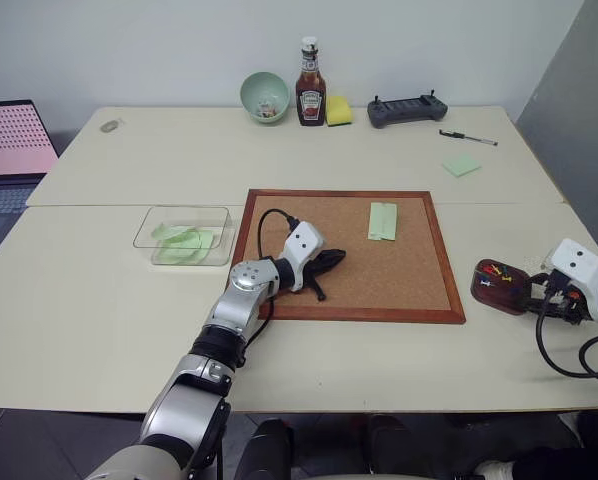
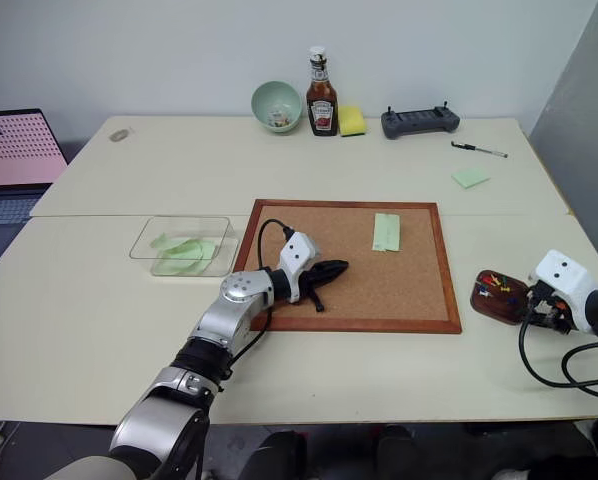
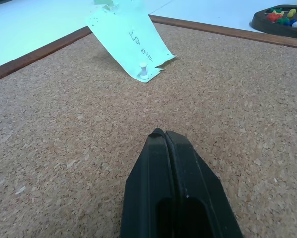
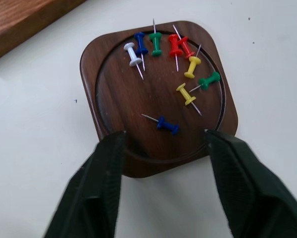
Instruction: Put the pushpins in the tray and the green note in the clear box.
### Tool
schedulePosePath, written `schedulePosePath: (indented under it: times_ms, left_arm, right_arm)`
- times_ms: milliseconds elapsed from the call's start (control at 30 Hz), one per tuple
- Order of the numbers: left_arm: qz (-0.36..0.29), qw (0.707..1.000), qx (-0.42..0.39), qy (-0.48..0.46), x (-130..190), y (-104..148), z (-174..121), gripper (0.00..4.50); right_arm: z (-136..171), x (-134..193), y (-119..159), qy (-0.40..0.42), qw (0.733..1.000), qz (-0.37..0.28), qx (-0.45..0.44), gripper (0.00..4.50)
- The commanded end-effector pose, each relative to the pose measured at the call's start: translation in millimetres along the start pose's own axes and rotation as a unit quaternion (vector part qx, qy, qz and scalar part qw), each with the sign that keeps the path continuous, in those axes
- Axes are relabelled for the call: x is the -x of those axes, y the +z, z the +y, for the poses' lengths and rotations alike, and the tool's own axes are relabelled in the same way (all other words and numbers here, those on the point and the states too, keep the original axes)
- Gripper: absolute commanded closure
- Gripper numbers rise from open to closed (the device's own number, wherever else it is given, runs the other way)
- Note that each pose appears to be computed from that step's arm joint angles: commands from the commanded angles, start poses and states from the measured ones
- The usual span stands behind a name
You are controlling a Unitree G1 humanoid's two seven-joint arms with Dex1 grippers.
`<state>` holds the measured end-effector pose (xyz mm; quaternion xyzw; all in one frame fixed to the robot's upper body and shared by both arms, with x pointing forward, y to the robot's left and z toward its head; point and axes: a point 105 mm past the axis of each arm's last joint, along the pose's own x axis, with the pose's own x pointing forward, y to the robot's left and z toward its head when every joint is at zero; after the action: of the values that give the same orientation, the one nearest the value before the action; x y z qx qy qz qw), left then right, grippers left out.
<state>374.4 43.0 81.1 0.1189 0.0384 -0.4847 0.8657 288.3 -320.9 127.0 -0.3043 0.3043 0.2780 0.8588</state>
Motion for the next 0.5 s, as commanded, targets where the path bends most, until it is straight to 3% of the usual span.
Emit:
schedulePosePath:
  times_ms: [33, 233, 500]
  left_arm:
    - [0.042, 0.999, 0.016, -0.007, 0, -24, -8, 4.5]
    - [0.029, 0.999, 0.025, -0.004, -1, -20, -7, 4.5]
    - [0.015, 0.999, 0.037, -0.003, 0, -15, -5, 4.5]
  right_arm:
    - [-4, 12, 36, -0.001, 0.998, -0.058, 0.019, 1.09]
    - [13, 3, 73, 0.029, 0.99, -0.134, 0.016, 1.09]
    - [42, -39, 138, 0.051, 0.965, -0.256, 0.006, 1.09]
